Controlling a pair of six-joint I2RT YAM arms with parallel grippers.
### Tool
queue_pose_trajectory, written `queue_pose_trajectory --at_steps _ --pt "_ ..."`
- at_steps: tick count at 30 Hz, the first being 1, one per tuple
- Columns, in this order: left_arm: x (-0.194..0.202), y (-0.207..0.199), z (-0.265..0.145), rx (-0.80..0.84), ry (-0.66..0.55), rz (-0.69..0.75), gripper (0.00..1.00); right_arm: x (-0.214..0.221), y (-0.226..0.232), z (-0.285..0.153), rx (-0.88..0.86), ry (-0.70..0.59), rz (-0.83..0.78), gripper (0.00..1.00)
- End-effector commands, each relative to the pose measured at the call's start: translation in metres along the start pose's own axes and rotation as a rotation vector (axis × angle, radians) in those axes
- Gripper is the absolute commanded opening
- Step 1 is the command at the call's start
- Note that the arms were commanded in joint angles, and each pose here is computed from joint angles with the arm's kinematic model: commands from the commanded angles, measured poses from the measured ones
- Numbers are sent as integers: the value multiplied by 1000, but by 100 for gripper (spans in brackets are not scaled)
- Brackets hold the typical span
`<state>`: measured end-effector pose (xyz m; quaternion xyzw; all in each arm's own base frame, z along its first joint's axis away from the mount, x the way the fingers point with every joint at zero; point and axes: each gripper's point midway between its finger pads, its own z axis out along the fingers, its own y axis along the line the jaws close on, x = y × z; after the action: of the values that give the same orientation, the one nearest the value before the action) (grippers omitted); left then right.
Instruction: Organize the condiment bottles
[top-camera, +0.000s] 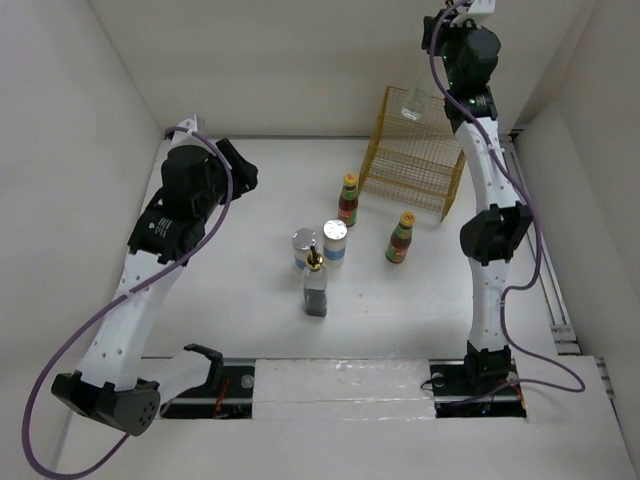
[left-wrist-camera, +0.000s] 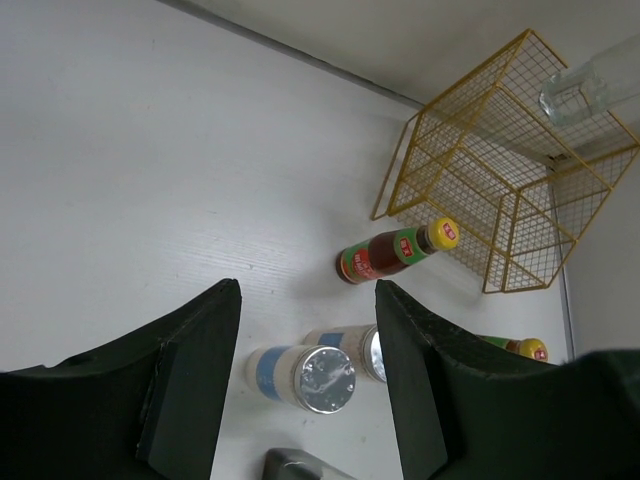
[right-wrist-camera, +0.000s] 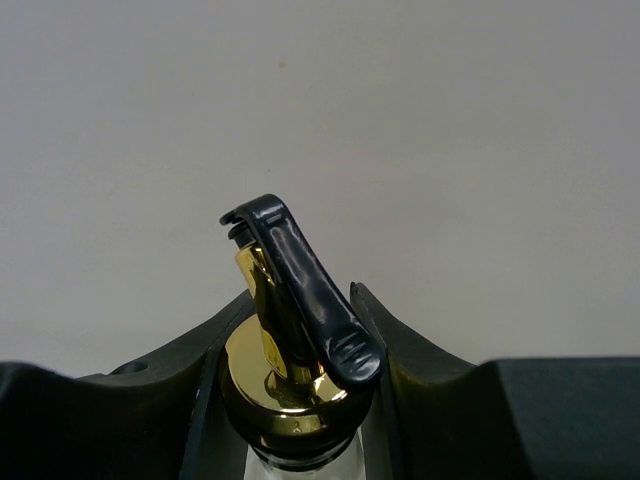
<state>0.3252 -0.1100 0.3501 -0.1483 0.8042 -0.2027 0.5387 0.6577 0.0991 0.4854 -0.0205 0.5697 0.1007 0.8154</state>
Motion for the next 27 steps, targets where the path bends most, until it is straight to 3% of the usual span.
queue_pose_trajectory --at_steps 1,5,16,27 --pt "-14 -9 -3 35 -41 8 52 -95 0 -4 15 -305 8 0" --pt "-11 -8 1 30 -32 0 52 -100 2 -2 22 -367 7 0" --pt "0 -2 9 -4 18 9 52 -50 20 9 -49 -298 -50 0" --pt "1 0 14 -12 13 27 52 33 47 -5 -151 -30 -47 0"
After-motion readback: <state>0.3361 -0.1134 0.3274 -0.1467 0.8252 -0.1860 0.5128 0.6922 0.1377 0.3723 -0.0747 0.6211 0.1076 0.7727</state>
